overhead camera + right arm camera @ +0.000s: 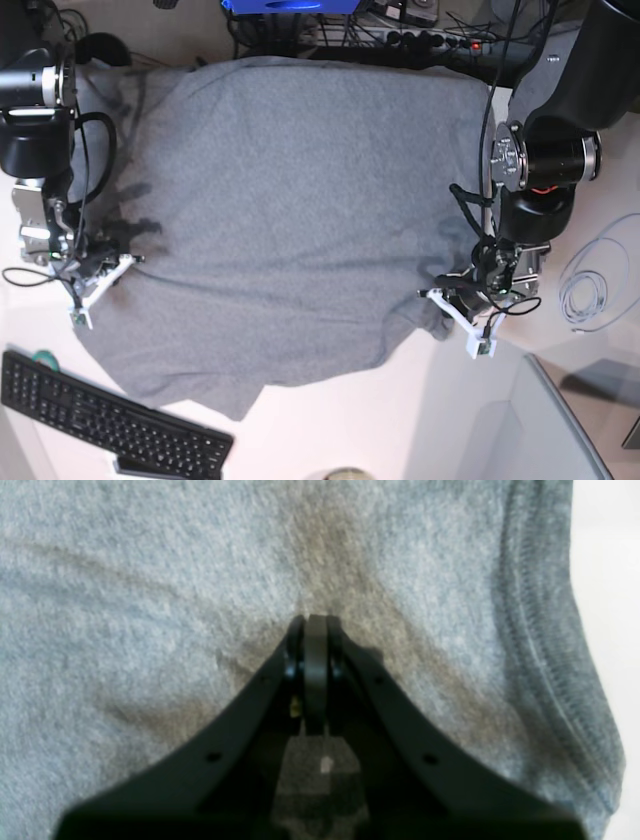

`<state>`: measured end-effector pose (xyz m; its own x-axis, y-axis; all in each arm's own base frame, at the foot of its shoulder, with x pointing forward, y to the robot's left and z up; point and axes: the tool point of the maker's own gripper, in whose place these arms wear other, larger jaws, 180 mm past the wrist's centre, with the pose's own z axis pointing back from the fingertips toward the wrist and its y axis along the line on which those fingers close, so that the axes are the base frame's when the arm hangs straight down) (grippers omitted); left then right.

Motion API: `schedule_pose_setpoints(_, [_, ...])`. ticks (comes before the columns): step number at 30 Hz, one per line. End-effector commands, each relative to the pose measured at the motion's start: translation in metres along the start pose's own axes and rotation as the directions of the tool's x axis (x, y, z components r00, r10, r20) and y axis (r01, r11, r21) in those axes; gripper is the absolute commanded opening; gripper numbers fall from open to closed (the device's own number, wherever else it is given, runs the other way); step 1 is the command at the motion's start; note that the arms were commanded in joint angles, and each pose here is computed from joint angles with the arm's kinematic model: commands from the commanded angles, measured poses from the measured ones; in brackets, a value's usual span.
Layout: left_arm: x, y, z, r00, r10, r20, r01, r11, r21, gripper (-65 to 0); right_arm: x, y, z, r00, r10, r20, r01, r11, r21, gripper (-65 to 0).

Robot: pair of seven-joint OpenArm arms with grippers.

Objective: Layout the t-shirt on the table in an organized manner, then fold the t-shirt properly
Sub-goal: 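Grasp the shirt edges with both grippers and pull them apart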

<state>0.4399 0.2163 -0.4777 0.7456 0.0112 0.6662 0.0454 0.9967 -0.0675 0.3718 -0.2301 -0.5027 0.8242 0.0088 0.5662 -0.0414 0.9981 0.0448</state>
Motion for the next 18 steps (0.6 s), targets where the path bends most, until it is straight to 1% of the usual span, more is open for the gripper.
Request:
schedule_pose_setpoints(1, [0.039, 0.004, 0.005, 0.996, -0.013, 0.087, 0.013, 1.000, 0.008, -65.0, -0.010, -0.001, 0.001, 0.999, 0.015, -0.051, -0.015, 1.000, 0.006, -65.0])
schedule_pose_setpoints(3, [0.054, 0.004, 0.009, 0.992, -0.039, 0.121, 0.038, 0.999, 0.013, -65.0, -0.011, -0.001, 0.001, 0.999, 0.015, -0.052, -0.015, 1.000, 0.006, -65.0])
schedule_pose_setpoints(4, [0.058, 0.006, 0.011, 0.992, -0.050, 0.119, 0.048, 0.999, 0.020, -65.0, -0.011, -0.001, 0.001, 0.999, 0.011, -0.051, -0.010, 1.000, 0.005, -65.0])
schedule_pose_setpoints(5, [0.063, 0.017, 0.016, 0.991, -0.063, 0.118, 0.058, 0.997, 0.040, -65.0, -0.011, -0.003, 0.001, 0.999, 0.009, -0.052, -0.009, 1.000, 0.003, -65.0])
schedule_pose_setpoints(9, [0.080, 0.039, 0.029, 0.988, -0.096, 0.124, 0.086, 0.993, 0.086, -65.0, -0.011, -0.003, 0.001, 0.999, 0.010, -0.052, -0.010, 1.000, 0.002, -65.0])
schedule_pose_setpoints(11, [0.081, 0.050, 0.032, 0.987, -0.101, 0.123, 0.088, 0.991, 0.105, -65.0, -0.011, -0.005, 0.002, 0.999, 0.010, -0.052, -0.010, 1.000, -0.001, -65.0])
schedule_pose_setpoints(14, [0.078, 0.053, 0.033, 0.987, -0.114, 0.115, 0.101, 0.988, 0.112, -65.0, -0.011, -0.003, 0.001, 0.999, 0.009, -0.052, -0.009, 1.000, 0.003, -65.0])
schedule_pose_setpoints(16, [0.064, 0.053, 0.030, 0.984, -0.161, 0.079, 0.150, 0.981, 0.126, -65.0, -0.012, -0.001, 0.001, 0.999, 0.012, -0.053, -0.012, 1.000, 0.006, -65.0])
schedule_pose_setpoints(18, [0.058, 0.055, 0.030, 0.977, -0.208, 0.051, 0.199, 0.969, 0.144, -65.0, -0.011, 0.000, 0.000, 0.999, 0.013, -0.052, -0.013, 1.000, 0.007, -65.0])
